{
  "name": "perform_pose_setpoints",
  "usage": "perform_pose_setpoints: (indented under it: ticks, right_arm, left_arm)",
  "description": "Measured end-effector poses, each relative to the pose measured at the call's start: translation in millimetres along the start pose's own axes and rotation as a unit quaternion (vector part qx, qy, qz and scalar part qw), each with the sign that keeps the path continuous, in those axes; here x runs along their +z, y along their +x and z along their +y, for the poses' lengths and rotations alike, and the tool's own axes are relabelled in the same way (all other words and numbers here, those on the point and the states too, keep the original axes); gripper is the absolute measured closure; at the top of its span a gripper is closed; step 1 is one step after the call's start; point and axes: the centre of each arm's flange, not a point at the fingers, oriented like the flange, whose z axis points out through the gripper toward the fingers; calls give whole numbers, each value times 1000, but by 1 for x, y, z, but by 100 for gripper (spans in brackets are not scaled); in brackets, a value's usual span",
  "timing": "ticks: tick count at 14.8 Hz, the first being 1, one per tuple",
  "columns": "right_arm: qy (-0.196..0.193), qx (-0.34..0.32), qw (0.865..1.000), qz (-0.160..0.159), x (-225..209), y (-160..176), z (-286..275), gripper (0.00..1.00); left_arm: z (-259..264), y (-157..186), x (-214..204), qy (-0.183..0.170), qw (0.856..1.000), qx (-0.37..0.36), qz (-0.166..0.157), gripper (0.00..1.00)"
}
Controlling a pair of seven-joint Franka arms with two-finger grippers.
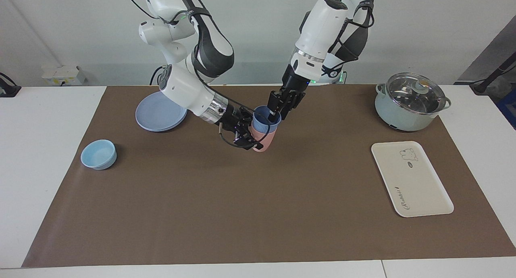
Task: Place cup on tray
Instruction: 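Grasp the blue cup rim with the left gripper inside the pink cup, then pull the blue cup out with the left gripper while the right gripper holds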
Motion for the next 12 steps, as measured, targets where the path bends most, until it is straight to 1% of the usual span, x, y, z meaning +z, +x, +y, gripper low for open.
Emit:
perform_pose_setpoints:
  ticks: [2,3,4,8,10,12]
  right_arm:
    - [3,1,1000,0,-2,1,-1,22]
    - [7,2,1000,1,-4,2,-4,22]
    - [8,2,1000,1,-5,2,-4,22]
    - [7,1,1000,0,-4,0,-3,22]
    - [6,1,1000,0,-4,0,-3,22]
    - [10,10,1000,1,-7,4,-6,22]
  left_arm:
    - [7,3,-3,0,1000,-2,-2,80]
    - [8,3,-6,6,1000,-2,-6,88]
    - [11,2,-11,10,1000,-2,-10,92]
    - [21,14,-44,28,999,-8,-20,94]
    - [22,27,-71,40,999,-16,-24,94]
    - [17,51,-105,50,998,-32,-21,94]
